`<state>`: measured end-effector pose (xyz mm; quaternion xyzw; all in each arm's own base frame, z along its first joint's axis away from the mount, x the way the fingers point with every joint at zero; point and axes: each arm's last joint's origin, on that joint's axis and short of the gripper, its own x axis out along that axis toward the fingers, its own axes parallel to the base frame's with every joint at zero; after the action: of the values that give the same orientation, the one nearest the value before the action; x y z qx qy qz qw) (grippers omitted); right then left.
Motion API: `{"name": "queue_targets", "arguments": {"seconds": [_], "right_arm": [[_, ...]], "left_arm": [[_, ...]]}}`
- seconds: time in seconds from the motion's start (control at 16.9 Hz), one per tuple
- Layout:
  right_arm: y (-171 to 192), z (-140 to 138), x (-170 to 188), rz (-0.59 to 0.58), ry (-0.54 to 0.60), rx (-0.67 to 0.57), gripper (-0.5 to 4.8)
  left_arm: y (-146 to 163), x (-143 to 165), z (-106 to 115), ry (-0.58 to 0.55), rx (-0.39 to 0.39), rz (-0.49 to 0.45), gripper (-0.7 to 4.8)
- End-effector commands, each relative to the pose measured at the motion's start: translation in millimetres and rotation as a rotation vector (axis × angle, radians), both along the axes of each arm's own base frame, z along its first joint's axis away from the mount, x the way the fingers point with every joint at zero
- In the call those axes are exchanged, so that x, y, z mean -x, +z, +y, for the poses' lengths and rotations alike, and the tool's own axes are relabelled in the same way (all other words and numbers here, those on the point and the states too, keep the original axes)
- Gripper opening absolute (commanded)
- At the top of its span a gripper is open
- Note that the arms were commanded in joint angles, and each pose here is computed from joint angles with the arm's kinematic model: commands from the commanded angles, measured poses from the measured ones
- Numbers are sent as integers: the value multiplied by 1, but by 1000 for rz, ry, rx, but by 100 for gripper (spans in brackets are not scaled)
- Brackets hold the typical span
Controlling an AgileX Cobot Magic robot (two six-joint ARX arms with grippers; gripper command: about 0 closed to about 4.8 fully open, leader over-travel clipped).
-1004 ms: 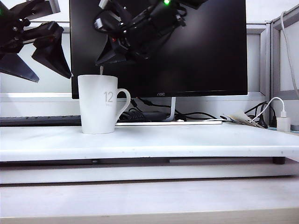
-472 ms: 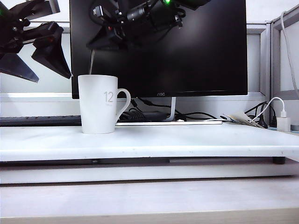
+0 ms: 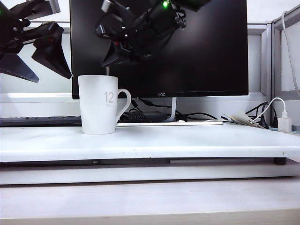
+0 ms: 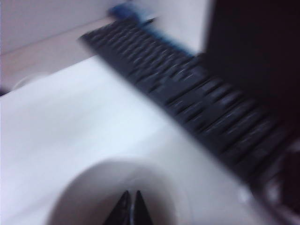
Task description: Pick up a spoon and stir the liquid in the cup.
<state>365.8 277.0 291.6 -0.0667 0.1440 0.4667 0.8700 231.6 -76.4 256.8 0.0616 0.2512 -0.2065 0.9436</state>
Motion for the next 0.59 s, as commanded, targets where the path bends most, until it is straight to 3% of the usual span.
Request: {"name": "queue_targets", "arguments": {"seconds": [0.06,0.18,0.3,0.47,0.59], "right_arm": [[19,2,-1,-137,29,-104,-6],[20,4,2,-121,147,-130,-6],[14,3,4,-61,195,-110,-6],[1,1,6,54,159,-28,-6],[-1,-1,5,54,86,8,-6]], "left_arm": [[2,0,0,-1,1,-12,479],[2,0,0,-1,1,-12,479],[2,0,0,-1,1,-12,479],[2,0,0,-1,1,-12,479],[2,0,0,-1,1,-13,479]]}}
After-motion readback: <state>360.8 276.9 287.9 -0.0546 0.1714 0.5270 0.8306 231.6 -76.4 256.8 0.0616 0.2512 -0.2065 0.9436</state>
